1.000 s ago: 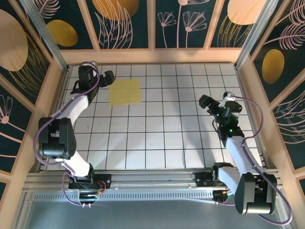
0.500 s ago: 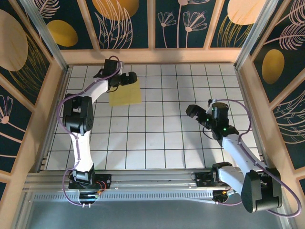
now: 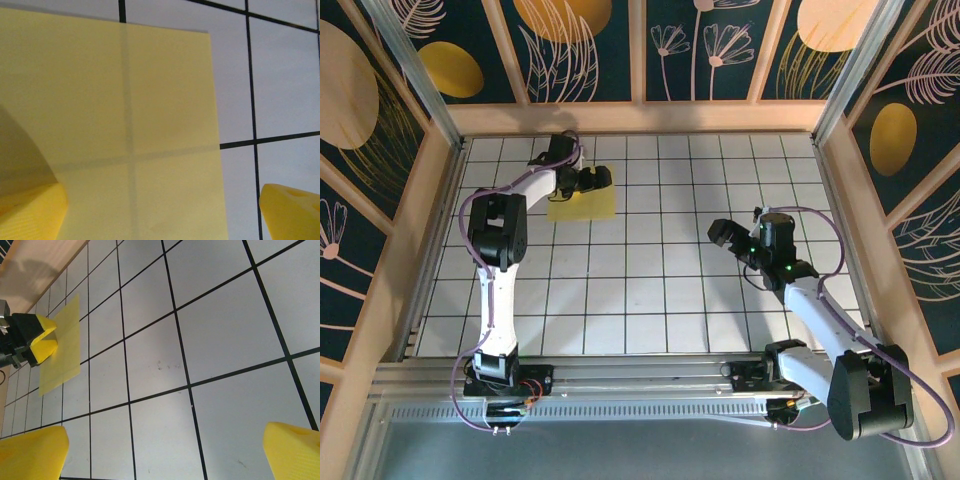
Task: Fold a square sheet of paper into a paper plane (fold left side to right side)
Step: Move the square sheet of paper to the center of the table, then pick up the square sheet of paper from the center of the table, then place a square sheet of paper at the center of the table, then first fold in half a square sheet of paper at the center of the table.
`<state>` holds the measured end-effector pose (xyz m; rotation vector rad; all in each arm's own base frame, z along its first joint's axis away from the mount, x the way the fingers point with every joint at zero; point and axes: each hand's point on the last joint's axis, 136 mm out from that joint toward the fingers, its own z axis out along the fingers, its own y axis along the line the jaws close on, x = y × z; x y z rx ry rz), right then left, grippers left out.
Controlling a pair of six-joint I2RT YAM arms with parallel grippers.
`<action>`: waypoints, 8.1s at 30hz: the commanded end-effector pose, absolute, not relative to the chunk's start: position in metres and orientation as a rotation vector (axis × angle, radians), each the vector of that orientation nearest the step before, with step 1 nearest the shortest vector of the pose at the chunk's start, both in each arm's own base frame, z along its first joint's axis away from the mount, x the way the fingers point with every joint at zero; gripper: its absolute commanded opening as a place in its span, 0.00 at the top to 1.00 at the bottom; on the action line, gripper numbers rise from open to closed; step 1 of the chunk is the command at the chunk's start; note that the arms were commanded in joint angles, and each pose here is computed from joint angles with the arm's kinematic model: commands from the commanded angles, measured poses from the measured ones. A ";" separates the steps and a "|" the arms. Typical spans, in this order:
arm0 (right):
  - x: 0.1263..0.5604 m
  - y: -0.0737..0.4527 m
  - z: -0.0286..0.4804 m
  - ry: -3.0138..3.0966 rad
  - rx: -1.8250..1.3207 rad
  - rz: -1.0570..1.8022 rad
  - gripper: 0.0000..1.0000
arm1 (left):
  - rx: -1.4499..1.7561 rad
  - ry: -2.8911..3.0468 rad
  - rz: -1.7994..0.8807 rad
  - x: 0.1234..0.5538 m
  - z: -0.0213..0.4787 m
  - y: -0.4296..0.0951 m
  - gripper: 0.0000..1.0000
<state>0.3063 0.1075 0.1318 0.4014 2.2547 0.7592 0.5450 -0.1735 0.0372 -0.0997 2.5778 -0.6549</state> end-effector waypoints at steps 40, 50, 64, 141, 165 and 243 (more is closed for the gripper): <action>0.327 0.103 0.125 2.341 0.390 0.549 0.01 | -0.224 2.651 -1.092 0.317 0.071 -0.330 0.01; 0.340 0.167 0.115 2.464 0.114 0.450 0.01 | -0.285 2.631 -0.902 0.289 0.070 -0.274 0.14; 0.352 0.275 0.057 2.640 -0.242 0.292 0.01 | -0.221 2.770 -0.643 0.262 0.019 -0.237 0.63; 0.205 0.302 0.327 1.838 -0.907 1.587 0.73 | 0.724 1.640 -1.599 0.249 0.311 -0.256 0.02; 0.267 0.271 0.283 2.049 -0.641 1.227 0.46 | 0.579 1.941 -1.541 0.267 0.243 -0.272 1.00; 0.291 0.273 0.029 2.705 0.043 0.969 0.93 | 0.097 2.656 -1.442 0.288 0.060 -0.305 0.61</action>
